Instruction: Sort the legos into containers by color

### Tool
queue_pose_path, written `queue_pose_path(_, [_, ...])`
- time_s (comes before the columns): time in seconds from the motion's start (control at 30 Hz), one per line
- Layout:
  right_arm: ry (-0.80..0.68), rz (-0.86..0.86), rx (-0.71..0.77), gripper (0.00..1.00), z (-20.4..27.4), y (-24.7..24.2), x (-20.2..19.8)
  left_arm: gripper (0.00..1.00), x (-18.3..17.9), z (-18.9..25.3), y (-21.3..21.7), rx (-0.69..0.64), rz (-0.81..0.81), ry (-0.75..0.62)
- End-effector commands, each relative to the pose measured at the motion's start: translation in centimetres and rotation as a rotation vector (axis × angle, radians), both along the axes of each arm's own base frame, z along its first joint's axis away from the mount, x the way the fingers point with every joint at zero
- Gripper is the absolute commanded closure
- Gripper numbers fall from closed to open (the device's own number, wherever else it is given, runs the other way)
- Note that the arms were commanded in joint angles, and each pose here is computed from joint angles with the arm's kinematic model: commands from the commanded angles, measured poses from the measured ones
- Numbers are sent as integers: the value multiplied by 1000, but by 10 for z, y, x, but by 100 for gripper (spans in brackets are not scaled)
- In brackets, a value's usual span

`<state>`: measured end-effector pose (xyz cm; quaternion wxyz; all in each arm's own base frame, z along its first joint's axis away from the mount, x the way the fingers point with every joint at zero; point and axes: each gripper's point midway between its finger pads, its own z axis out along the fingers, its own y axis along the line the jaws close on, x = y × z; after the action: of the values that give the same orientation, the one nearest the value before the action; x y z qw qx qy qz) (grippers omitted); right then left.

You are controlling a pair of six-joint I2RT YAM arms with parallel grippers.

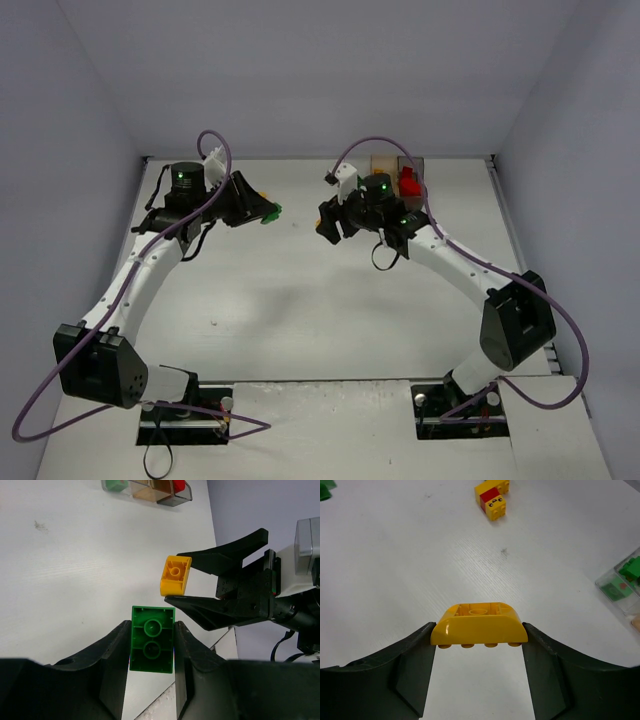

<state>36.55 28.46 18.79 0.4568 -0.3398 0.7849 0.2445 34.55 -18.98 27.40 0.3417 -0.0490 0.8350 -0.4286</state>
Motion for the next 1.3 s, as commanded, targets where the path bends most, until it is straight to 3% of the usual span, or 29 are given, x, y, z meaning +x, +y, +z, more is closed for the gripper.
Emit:
queue_pose_path(0.0, [-61,-103,13,90,17,-19,35,100,4,36,1,1,-5,-143])
queue_pose_path(0.23, [-80,-341,-65,89,15,-94,122,100,-11,5,14,93,7,-98])
queue_pose_path(0.33, [-106,-362,-183,86,-6,-131,155,100,-20,-7,19,134,4,-82])
queue_pose_path(0.63, [-83,-395,-218,76,-31,-173,213,100,-32,-22,27,182,11,-55])
queue_pose_path(0.8, [-27,-390,-223,66,-59,-172,224,100,-28,-24,26,181,10,-44])
queue_pose_path(0.93, [-18,-381,-208,46,-63,-168,229,100,-24,-23,25,182,10,-44])
queue_pose_path(1.07, [-6,-394,-215,34,-69,-170,229,100,-20,-24,23,176,8,-39])
queue_pose_path(1.2, [-25,-397,-193,23,-51,-169,225,100,-17,-20,21,168,6,-48])
queue_pose_path(1.27, [-30,-395,-181,22,-43,-167,223,100,-15,-19,20,162,6,-51])
